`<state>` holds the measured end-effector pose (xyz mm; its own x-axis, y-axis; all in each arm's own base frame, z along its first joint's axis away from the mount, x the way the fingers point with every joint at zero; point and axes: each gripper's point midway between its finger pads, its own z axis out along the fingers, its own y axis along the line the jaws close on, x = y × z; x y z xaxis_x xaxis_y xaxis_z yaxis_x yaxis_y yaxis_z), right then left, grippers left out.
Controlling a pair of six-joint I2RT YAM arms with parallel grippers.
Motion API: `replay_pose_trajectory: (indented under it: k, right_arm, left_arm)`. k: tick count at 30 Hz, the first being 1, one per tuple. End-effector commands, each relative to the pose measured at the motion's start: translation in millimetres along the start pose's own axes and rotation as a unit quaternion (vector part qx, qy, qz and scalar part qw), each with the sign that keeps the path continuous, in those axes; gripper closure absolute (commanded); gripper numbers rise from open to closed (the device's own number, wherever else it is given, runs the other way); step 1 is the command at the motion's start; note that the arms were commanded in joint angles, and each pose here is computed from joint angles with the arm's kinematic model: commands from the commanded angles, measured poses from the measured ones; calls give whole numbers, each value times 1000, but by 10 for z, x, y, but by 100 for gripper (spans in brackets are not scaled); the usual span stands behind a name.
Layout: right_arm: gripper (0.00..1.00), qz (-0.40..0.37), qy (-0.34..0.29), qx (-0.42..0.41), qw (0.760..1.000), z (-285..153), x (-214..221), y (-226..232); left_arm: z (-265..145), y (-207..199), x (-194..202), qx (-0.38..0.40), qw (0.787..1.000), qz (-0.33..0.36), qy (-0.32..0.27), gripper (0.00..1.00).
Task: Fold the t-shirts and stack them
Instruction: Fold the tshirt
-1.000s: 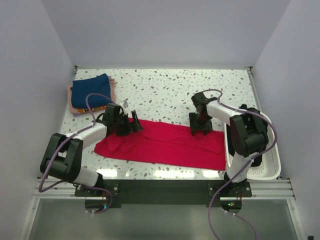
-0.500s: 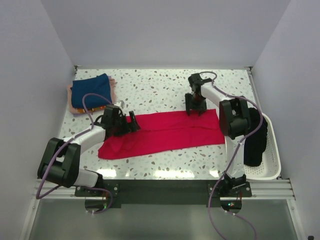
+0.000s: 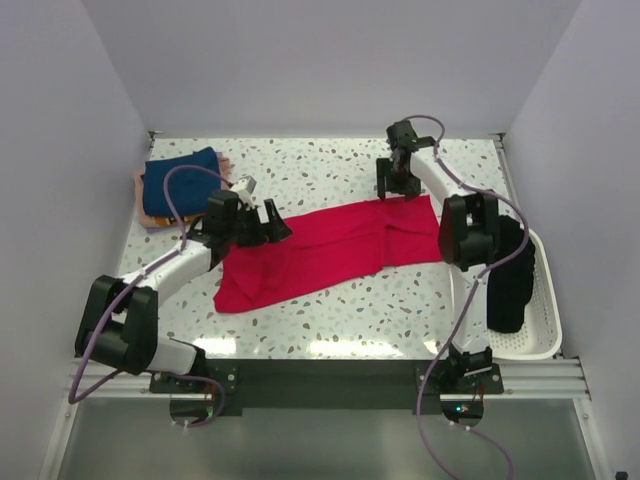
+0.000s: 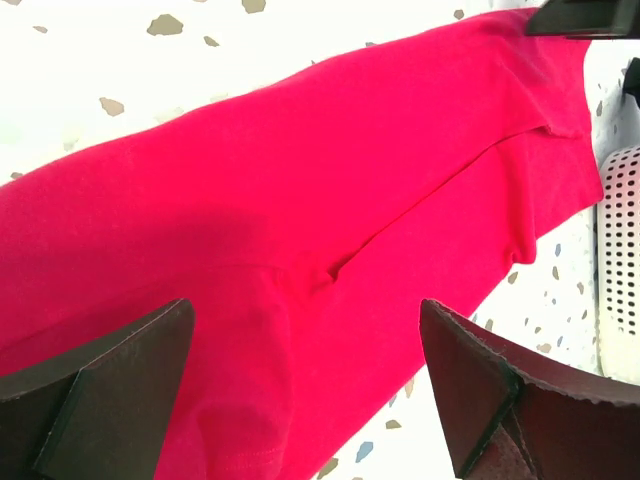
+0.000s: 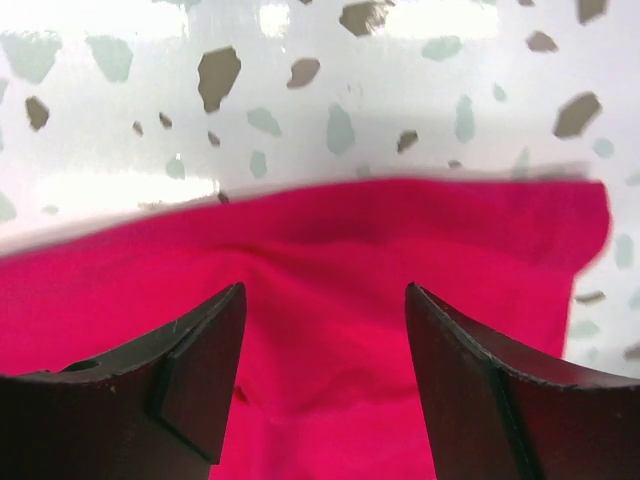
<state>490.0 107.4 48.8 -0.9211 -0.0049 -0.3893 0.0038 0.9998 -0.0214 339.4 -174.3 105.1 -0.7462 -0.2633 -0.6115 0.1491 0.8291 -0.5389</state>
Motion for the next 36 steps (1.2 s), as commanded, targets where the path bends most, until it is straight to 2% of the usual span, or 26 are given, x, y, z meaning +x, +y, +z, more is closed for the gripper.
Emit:
replay_pose_trajectory:
  k: [1,5,10,18,25,36]
  right_arm:
    - [32,2,-56,10,998,-714,-188,-171]
    - [34,17,-20,22,999,-653,255,-336]
    - [38,42,3,25,999,-574,584,-446]
    - [44,42,26,55,997,-467,869,-604]
    - [45,42,34,71,996,-329,896,-649]
    - [45,49,28,75,996,-221,715,-647]
  left_arm:
    - [62,32,101,11,1000,9,1,0]
    - [181,203,331,-2,1000,-2,22,0]
    - [229,530,588,-50,997,-17,59,0]
    - [101,729,571,-77,996,-29,48,0]
    - [90,730,585,-75,996,-26,51,0]
    - [-20,912,526,-103,993,-30,41,0]
